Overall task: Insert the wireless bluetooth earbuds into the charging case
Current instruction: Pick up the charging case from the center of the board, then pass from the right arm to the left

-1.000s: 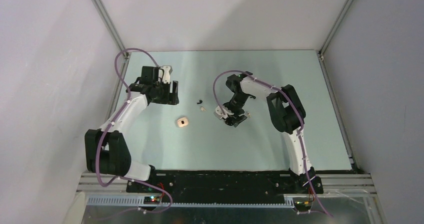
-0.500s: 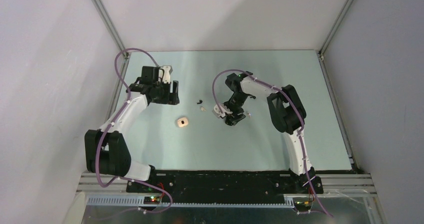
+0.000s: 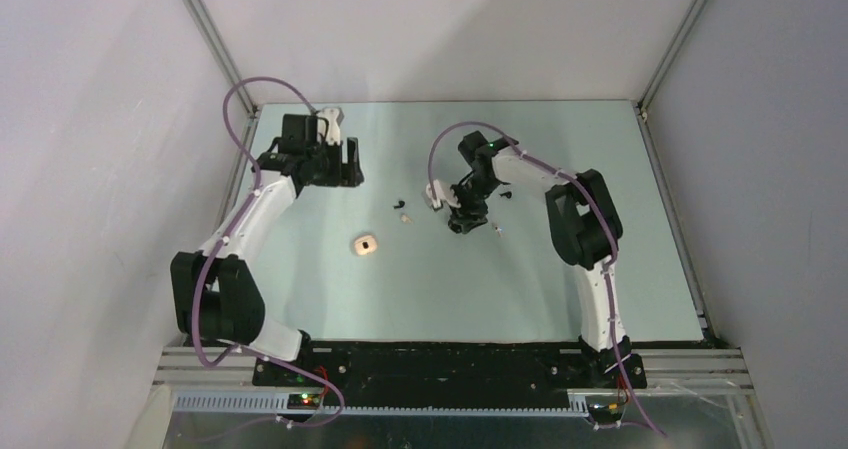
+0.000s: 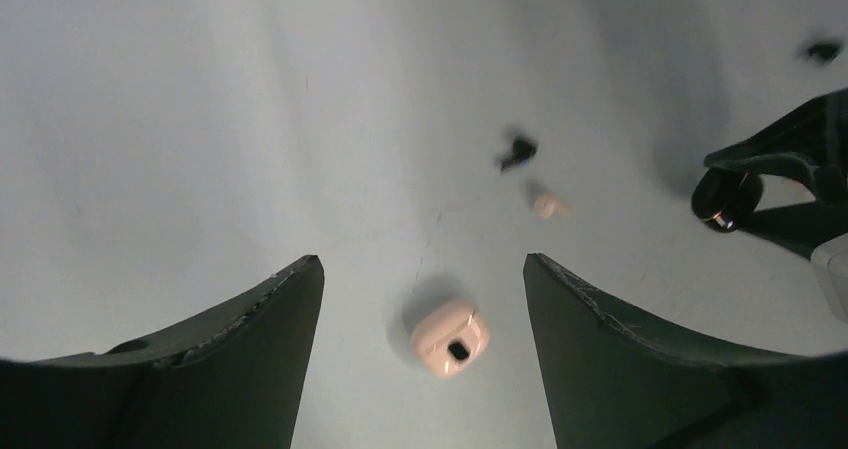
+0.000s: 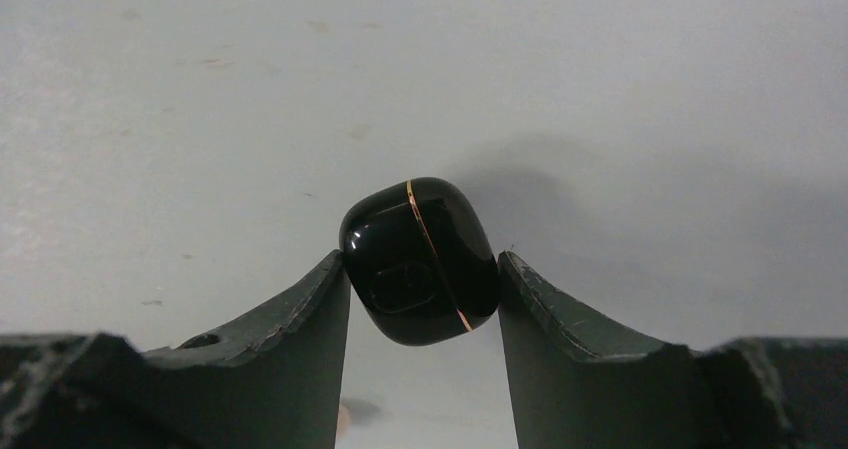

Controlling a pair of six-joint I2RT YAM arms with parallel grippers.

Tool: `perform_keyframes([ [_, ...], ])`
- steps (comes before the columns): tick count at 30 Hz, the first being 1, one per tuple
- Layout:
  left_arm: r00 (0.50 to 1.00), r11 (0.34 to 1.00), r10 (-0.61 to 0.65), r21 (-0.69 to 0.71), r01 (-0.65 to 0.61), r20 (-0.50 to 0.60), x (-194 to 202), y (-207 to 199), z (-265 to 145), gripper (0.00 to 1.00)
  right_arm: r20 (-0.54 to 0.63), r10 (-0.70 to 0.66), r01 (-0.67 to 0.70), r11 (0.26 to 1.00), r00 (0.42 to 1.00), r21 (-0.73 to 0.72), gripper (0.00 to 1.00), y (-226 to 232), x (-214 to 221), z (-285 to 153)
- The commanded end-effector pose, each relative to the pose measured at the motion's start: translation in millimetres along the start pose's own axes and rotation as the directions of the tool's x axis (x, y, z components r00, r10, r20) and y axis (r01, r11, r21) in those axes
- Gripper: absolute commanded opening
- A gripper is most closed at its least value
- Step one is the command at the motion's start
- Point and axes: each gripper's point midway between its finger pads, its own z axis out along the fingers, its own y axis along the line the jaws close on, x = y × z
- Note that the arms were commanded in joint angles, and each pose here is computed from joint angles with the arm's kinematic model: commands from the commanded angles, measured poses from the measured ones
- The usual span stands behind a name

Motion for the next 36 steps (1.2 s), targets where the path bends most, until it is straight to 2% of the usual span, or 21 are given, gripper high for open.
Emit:
perform_keyframes([
  [1,0.97,0.995,-0.018,0.099,-0.006,0.241,-93,-26,-11,0.8,0.219,0.124,-0.21,0.875,0.968,0.436,0.12,-78,-62,-109],
  [2,0.957,0.988,-0.022,0.154,-0.024,0.29,-116,-40,-21,0.8,0.253,0.136,-0.246,0.845,0.958,0.475,0.09,-84,-68,-122],
  [4,0.941,0.967,-0.018,0.246,-0.07,0.338,-144,-62,-29,0.8,0.386,0.162,-0.377,0.717,0.908,0.586,0.07,-105,-90,-165],
  [5,0.941,0.956,-0.016,0.28,-0.084,0.339,-150,-69,-27,0.8,0.427,0.082,-0.373,0.652,0.9,0.66,0.06,-116,-107,-193],
  [6,0.927,0.926,-0.007,0.353,-0.136,0.375,-166,-87,-41,0.8,0.473,0.103,-0.433,0.602,0.875,0.671,0.0,-118,-107,-200],
  [7,0.928,0.91,-0.006,0.386,-0.15,0.374,-170,-94,-39,0.8,0.499,-0.016,-0.417,0.527,0.866,0.741,0.0,-127,-128,-236],
  [8,0.916,0.88,-0.008,0.437,-0.184,0.402,-183,-107,-53,0.8,0.526,-0.018,-0.452,0.486,0.85,0.748,0.0,-127,-127,-240],
  [9,0.918,0.857,-0.01,0.476,-0.196,0.397,-185,-115,-53,0.8,0.527,-0.124,-0.434,0.426,0.841,0.794,0.0,-130,-146,-266],
  [11,0.905,0.82,-0.013,0.523,-0.234,0.426,-197,-129,-64,0.8,0.517,-0.203,-0.434,0.343,0.832,0.833,0.02,-133,-158,-285],
  [13,0.88,0.78,0.011,0.547,-0.305,0.475,-204,-147,-73,0.8,0.499,-0.259,-0.422,0.302,0.827,0.855,0.02,-136,-169,-295],
  [17,0.834,0.713,0.088,0.55,-0.434,0.544,-201,-171,-75,0.79,0.48,-0.319,-0.397,0.292,0.817,0.87,0.01,-140,-184,-300],
  [23,0.792,0.656,0.107,0.556,-0.51,0.601,-205,-187,-78,0.75,0.454,-0.354,-0.358,0.303,0.818,0.883,0.01,-143,-191,-298],
  [28,0.791,0.631,0.08,0.584,-0.511,0.606,-209,-194,-74,0.66,0.436,-0.372,-0.327,0.322,0.819,0.888,0.02,-143,-195,-294],
  [33,0.802,0.604,0.075,0.613,-0.509,0.592,-209,-199,-68,0.52,0.437,-0.387,-0.326,0.32,0.812,0.89,0.01,-142,-198,-296],
  [36,0.808,0.599,0.073,0.622,-0.504,0.585,-208,-200,-65,0.51,0.432,-0.401,-0.325,0.31,0.808,0.894,0.0,-142,-200,-299],
])
